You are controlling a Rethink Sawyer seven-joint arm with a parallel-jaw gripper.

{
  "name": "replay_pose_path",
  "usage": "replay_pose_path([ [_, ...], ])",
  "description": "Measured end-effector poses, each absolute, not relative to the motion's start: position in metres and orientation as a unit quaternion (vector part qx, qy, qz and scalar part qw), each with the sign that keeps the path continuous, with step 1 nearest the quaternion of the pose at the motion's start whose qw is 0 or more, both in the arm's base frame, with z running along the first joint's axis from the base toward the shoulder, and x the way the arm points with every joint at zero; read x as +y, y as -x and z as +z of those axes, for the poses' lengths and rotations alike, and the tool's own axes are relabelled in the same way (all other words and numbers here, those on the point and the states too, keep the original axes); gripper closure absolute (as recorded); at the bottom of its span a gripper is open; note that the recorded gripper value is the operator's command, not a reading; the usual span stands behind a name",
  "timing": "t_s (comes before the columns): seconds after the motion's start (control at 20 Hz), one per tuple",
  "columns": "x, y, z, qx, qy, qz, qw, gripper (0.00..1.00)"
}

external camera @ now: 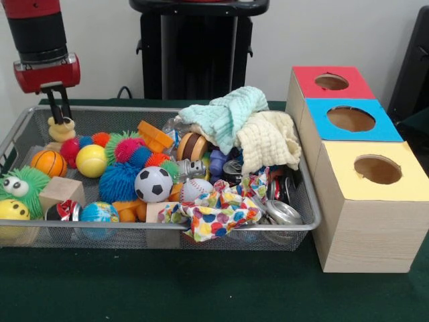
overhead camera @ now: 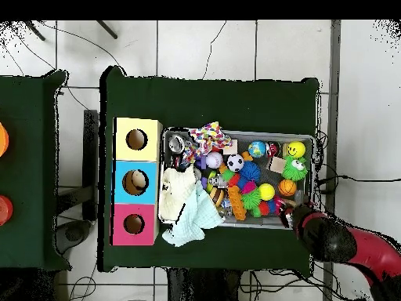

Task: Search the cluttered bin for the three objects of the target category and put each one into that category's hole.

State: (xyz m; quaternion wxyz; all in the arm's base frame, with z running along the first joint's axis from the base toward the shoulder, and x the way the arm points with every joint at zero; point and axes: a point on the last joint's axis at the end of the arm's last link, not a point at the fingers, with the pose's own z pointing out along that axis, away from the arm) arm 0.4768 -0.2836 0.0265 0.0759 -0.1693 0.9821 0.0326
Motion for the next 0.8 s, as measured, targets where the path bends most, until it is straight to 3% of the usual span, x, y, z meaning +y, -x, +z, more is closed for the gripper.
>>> replay_pose_path([
  [0.8, -0.257, -0.454, 0.066, 0.982, 0.178, 0.032, 0.059, 1.00],
])
